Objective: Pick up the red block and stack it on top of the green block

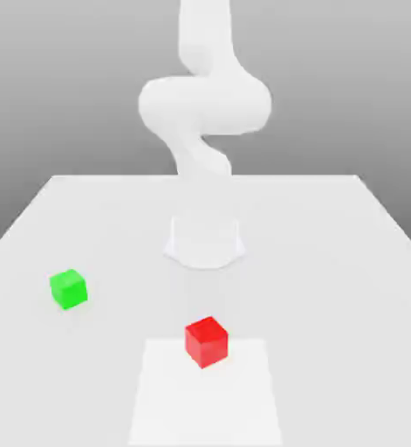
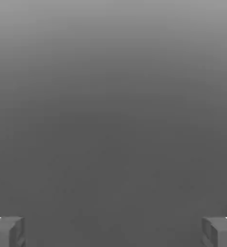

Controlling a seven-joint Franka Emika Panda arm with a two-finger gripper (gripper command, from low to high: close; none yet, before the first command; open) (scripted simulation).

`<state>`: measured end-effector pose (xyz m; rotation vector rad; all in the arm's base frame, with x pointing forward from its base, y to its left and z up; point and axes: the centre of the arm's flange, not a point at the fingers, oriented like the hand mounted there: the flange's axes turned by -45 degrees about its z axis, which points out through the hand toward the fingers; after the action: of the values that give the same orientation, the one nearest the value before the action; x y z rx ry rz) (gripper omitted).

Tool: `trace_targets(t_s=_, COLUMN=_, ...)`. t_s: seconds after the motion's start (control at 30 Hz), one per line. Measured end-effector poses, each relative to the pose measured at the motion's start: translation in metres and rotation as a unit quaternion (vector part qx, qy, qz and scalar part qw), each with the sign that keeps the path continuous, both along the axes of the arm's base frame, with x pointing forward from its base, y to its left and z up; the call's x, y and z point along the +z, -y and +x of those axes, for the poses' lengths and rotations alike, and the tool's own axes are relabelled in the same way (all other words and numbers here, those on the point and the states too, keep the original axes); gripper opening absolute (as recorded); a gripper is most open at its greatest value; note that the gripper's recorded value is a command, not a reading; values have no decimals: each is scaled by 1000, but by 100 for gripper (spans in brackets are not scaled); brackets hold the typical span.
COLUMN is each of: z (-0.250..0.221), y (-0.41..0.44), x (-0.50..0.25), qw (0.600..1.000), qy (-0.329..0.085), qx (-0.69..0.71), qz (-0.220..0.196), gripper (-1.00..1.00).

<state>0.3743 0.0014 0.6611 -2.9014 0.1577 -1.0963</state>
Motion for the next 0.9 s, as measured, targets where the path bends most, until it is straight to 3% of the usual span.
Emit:
trace_targets(t_s=0.13, z=37, y=-1, x=-99, qw=993, qy=-74, qx=-73, qz=54, gripper=0)
trace_targets(t_s=0.3, z=49, y=-1, x=-224, qw=966, qy=-161, qx=-172, qz=106, gripper=0)
trace_targets(t_s=0.6, z=-16, y=-1, x=-421, qw=869, qy=-297, qx=-365, qz=151, gripper=0)
trace_targets(t_s=0.7, z=-34, y=0, x=-459, qw=848, qy=-316, qx=-398, qz=153, gripper=0)
trace_targets(t_s=0.9, z=-38, y=-1, x=-511, qw=845, qy=-319, qx=-402, qz=153, gripper=0)
